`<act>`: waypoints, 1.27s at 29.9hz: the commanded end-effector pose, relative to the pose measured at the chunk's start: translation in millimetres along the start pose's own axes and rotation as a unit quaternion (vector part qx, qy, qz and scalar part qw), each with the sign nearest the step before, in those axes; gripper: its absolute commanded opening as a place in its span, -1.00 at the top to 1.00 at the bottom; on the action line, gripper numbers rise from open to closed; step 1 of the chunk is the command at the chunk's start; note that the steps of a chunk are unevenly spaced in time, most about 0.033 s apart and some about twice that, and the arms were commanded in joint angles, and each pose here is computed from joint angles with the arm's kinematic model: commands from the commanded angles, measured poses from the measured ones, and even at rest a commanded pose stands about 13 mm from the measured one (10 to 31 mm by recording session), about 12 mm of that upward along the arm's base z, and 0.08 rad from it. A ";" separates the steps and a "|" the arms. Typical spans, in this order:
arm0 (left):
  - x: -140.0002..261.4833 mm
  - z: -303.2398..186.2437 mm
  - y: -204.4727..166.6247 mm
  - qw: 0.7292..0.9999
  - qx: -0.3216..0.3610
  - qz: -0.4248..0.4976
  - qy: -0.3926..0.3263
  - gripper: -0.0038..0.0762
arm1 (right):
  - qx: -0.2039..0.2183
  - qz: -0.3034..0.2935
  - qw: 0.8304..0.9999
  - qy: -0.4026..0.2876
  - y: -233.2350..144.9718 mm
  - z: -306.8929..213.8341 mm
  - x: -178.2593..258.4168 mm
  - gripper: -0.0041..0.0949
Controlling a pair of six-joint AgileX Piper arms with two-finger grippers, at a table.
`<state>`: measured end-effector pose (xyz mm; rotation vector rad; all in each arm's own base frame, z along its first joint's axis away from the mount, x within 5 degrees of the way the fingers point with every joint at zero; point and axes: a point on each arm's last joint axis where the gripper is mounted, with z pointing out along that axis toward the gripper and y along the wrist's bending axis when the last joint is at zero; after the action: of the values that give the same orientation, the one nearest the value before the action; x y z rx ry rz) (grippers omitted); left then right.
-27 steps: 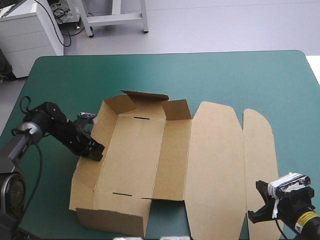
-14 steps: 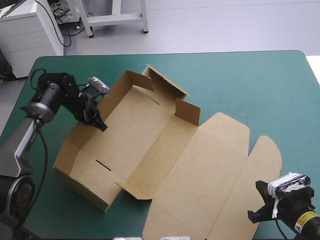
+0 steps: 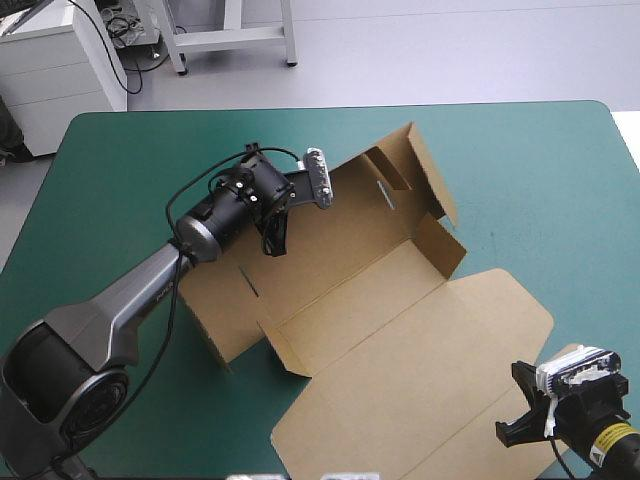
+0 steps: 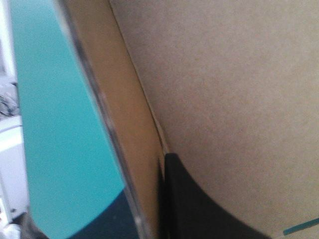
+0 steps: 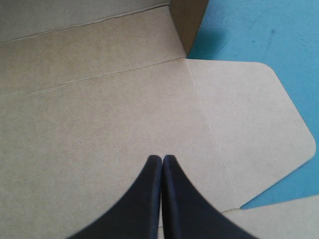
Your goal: Fold the box
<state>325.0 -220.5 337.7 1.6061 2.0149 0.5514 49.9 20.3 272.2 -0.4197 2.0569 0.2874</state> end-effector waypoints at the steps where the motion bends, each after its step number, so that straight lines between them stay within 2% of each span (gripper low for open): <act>1: -13.0 -36.2 20.6 0.990 -0.118 0.035 -0.073 0.92 | 0.001 -0.003 0.999 -0.040 0.3 -3.3 -12.2 0.95; 9: -17.5 -41.5 28.1 0.980 -0.166 0.057 -0.096 0.92 | 0.001 -0.003 0.999 -0.040 0.3 -3.3 -12.2 0.95; 12: -19.2 -44.0 22.5 0.982 -0.154 0.058 -0.090 0.92 | 0.001 -0.003 0.999 -0.040 0.3 -3.3 -12.2 0.95; 18: -16.9 -48.1 -10.5 0.982 -0.139 0.098 -0.077 0.92 | 0.001 -0.002 0.999 -0.040 0.3 -3.3 -12.2 0.95; 20: -10.1 -48.7 -24.8 0.979 -0.154 0.118 -0.067 0.92 | 0.001 -0.001 0.999 -0.040 0.3 -3.3 -12.2 0.95; 27: 16.8 -59.1 -57.2 0.974 -0.168 0.115 -0.100 0.92 | 0.001 -0.001 0.999 -0.040 0.3 -3.3 -12.2 0.95; 31: 28.4 -49.1 -73.6 0.973 -0.166 0.127 -0.097 0.92 | 0.003 -0.004 0.999 -0.041 -0.2 -3.3 -12.3 0.95; 38: 37.4 -31.1 -80.8 0.955 -0.258 0.110 -0.101 0.92 | 0.010 -0.012 0.999 -0.041 -1.3 -3.1 -12.6 0.95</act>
<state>237.8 -211.4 310.0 1.6125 1.3558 0.8271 50.1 20.1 271.9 -0.4215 2.0562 0.2808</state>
